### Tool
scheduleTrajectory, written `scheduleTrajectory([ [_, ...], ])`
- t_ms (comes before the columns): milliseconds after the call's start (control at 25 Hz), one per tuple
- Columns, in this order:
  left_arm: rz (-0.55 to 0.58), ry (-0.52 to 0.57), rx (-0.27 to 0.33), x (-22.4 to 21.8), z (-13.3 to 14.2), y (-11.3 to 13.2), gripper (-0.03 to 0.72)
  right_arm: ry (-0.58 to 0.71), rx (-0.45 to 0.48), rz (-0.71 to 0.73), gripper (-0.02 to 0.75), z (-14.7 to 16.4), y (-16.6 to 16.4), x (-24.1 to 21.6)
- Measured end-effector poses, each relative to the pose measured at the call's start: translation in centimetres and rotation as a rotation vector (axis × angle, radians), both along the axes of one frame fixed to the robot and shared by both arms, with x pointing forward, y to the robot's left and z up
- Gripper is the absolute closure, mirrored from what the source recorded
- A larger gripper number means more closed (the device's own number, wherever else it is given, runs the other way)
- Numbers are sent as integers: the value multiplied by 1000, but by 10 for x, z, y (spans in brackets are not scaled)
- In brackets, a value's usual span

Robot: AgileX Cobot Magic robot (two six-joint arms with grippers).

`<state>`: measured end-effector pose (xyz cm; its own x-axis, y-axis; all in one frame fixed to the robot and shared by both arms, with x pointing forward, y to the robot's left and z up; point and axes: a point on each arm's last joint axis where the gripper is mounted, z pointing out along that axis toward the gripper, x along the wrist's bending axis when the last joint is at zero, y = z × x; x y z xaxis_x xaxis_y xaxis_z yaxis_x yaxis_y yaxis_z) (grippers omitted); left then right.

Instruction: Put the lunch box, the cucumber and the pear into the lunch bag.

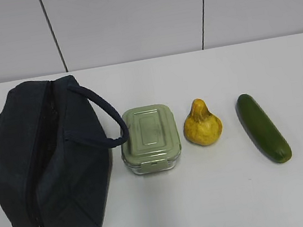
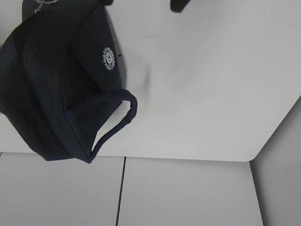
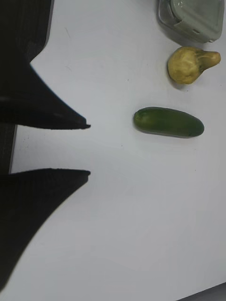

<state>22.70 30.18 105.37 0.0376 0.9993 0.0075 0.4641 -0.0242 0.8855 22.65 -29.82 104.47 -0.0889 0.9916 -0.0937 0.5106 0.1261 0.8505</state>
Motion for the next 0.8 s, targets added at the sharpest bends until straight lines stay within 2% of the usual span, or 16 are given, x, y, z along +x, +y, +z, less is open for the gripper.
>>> scheduleTrajectory([
  [800,0,0,0,0,0,0,452,0,17,12,497,0,2,0],
])
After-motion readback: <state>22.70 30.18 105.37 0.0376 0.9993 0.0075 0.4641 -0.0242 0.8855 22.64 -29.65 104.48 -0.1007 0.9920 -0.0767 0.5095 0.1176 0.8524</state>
